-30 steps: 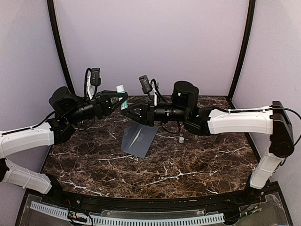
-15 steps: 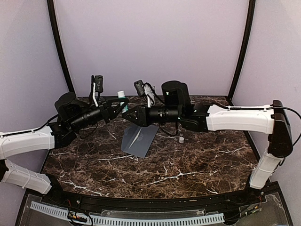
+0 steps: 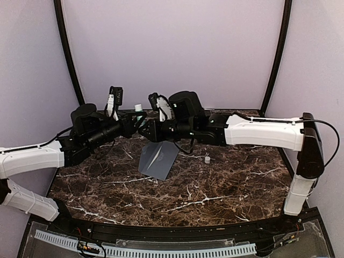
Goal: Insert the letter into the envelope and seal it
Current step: Unscrew the solid glue.
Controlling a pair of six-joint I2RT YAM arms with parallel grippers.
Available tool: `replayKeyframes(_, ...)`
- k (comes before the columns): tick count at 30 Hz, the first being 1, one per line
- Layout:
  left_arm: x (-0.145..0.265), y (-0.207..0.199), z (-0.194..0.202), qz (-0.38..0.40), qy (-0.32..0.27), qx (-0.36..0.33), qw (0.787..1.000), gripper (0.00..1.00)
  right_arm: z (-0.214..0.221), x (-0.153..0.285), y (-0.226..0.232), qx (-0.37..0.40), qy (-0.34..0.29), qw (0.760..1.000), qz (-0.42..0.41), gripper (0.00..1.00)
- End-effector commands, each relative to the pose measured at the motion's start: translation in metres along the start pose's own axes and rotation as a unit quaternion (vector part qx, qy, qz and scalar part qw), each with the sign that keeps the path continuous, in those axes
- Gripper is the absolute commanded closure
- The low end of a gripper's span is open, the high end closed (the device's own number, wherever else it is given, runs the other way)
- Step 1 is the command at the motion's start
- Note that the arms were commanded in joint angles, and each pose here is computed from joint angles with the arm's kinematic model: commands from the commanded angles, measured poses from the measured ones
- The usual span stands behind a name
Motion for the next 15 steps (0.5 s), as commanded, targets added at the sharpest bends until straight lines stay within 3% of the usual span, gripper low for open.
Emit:
replayKeyframes(1, -0.002, -0.004, 0.008, 0.004, 0.036, -0.006, 0.999, 1.00, -0.037, 0.005, 0.006, -0.010, -0.093, 0.995, 0.031, 0.92)
replayKeyframes(6, 0.001, -0.009, 0.005, 0.034, 0.024, -0.007, 0.999, 1.00, -0.034, 0.013, 0.008, 0.010, -0.082, 0.997, -0.007, 0.91)
replayKeyframes(12, 0.014, -0.025, -0.017, 0.129, -0.016, -0.010, 0.991, 1.00, -0.031, 0.051, 0.021, 0.060, -0.075, 0.978, -0.186, 0.90)
replayKeyframes(15, 0.022, -0.038, -0.028, 0.212, -0.034, -0.005, 0.977, 1.00, -0.030, 0.069, 0.029, 0.083, -0.070, 0.961, -0.254, 0.90)
Point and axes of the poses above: each gripper's point midway between its finger pads, its own x axis back along the fingers, its own y axis along the line the jaws close on, z = x × y, the point moved 9 cm from there along x, back along the fingers, and after that the axes turned 11 degrees about -x, right-handed, at the moved point
